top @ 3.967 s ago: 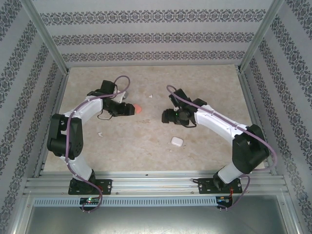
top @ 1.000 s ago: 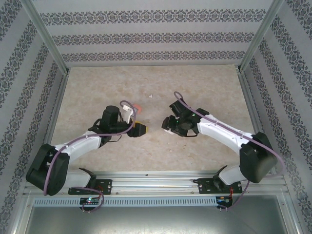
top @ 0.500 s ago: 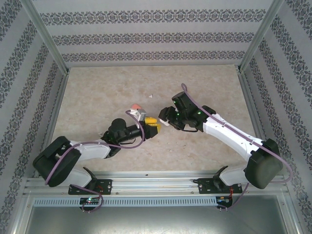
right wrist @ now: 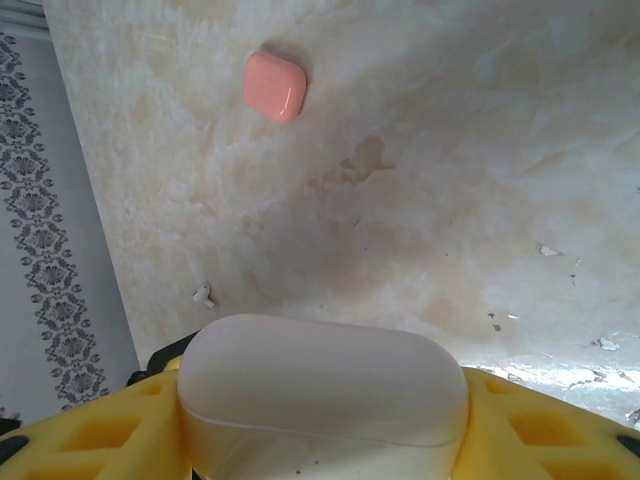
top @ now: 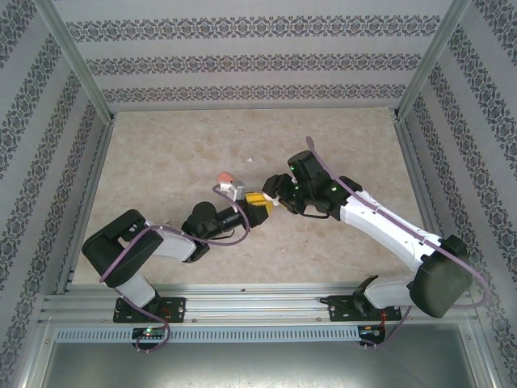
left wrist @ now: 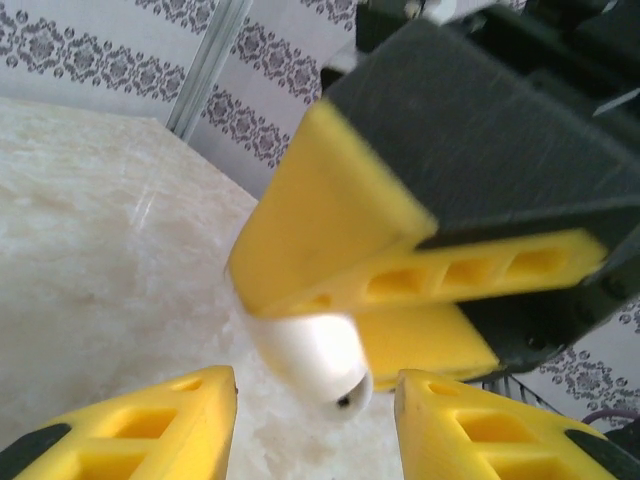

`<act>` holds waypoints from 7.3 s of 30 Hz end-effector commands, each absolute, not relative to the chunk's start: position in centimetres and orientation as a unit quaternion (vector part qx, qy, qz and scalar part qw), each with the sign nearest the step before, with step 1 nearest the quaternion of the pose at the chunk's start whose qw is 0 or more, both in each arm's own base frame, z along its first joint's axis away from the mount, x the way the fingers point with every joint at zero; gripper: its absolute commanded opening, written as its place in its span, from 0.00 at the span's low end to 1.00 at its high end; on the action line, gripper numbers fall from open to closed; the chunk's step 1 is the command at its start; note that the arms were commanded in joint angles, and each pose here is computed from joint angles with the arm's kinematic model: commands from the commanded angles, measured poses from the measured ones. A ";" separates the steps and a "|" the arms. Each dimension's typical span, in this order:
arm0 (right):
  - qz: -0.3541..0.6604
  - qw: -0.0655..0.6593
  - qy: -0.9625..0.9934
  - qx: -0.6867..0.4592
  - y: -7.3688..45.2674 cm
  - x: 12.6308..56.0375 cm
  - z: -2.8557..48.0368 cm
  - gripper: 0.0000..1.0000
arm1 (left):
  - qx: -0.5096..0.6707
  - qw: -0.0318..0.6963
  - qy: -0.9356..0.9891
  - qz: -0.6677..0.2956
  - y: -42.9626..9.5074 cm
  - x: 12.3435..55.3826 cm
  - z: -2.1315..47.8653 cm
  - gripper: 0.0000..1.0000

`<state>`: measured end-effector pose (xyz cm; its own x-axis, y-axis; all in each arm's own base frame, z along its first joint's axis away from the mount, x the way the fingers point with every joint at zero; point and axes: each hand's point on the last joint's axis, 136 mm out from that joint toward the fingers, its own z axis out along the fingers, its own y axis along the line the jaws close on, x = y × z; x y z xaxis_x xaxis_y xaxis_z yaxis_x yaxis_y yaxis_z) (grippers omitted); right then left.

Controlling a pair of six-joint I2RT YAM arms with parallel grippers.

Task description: Insert wireless bluetooth earbuds into charging case

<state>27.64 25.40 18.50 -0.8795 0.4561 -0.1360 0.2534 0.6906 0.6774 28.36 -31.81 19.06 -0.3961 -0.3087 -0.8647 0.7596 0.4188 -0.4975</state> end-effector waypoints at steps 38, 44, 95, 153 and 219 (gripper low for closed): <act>0.399 0.288 0.857 0.156 21.8 27.3 25.3 0.73 | 0.108 0.526 0.626 -0.566 -31.3 30.3 24.8 0.20; 0.476 0.334 0.802 0.137 21.7 27.9 27.8 0.71 | 0.110 0.504 0.632 -0.579 -30.2 30.6 28.0 0.20; 0.645 0.349 0.678 -0.048 26.8 26.5 35.8 0.10 | 0.123 0.420 0.596 -0.673 -29.2 27.5 36.6 0.35; 0.534 0.353 0.680 -0.356 34.5 23.8 36.2 0.05 | 0.231 0.360 0.655 -0.622 -21.6 24.4 36.7 0.32; 0.502 0.309 0.793 -0.156 32.1 32.2 33.4 0.57 | 0.326 0.510 0.701 -0.377 -17.5 22.5 31.2 0.00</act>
